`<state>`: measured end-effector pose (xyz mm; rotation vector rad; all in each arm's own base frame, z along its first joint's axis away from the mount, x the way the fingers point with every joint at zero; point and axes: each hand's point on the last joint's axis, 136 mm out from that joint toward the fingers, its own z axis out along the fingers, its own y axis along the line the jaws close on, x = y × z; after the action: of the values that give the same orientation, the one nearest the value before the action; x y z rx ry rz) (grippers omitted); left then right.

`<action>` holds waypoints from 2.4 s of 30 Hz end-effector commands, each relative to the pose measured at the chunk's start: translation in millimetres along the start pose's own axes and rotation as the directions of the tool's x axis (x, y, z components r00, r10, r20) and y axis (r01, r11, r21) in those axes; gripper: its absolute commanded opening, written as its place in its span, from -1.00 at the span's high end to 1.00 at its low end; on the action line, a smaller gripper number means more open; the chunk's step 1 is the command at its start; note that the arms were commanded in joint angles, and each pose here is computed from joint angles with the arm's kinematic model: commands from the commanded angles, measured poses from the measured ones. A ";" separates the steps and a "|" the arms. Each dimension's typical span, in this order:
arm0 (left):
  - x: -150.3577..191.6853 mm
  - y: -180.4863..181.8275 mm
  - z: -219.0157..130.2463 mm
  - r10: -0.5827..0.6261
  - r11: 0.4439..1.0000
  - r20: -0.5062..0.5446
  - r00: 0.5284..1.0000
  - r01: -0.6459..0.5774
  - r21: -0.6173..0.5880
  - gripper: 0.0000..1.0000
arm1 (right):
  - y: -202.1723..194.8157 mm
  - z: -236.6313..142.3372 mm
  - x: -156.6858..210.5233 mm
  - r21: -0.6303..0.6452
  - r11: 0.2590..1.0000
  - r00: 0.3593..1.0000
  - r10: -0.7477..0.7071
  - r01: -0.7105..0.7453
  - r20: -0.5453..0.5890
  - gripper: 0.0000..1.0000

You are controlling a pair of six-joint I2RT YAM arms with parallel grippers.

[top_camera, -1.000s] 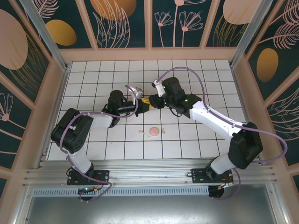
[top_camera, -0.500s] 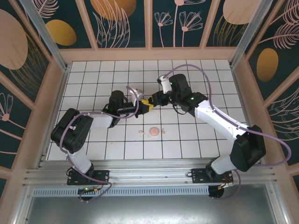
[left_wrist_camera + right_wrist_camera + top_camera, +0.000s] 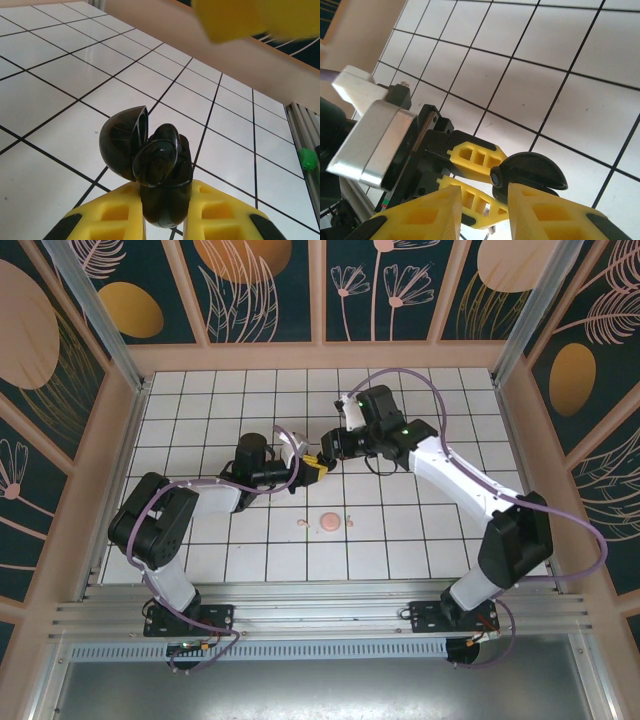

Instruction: Insert the wireless bluetooth earbuds into the charging case

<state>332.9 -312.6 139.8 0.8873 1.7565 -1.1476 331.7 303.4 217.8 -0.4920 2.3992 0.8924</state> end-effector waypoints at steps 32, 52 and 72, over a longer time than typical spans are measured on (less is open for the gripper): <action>-18.9 -10.2 -1.1 0.059 0.998 0.027 0.998 -0.060 0.021 0.89 | -12.0 39.0 17.9 0.080 0.994 0.986 0.089 -0.079 -0.138 0.34; -26.4 -14.5 -5.3 0.101 0.995 0.043 0.994 -0.102 0.012 0.89 | -30.1 33.7 20.9 0.124 0.985 0.986 0.136 -0.124 -0.097 0.56; -38.4 -16.8 -9.0 0.124 0.992 0.093 0.988 -0.124 -0.007 0.89 | -25.3 15.3 24.8 0.070 0.986 0.988 0.152 -0.149 -0.041 0.61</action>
<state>329.6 -313.1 145.2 0.9001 1.7558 -1.1154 333.2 304.1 184.6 -0.3517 2.5051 0.8942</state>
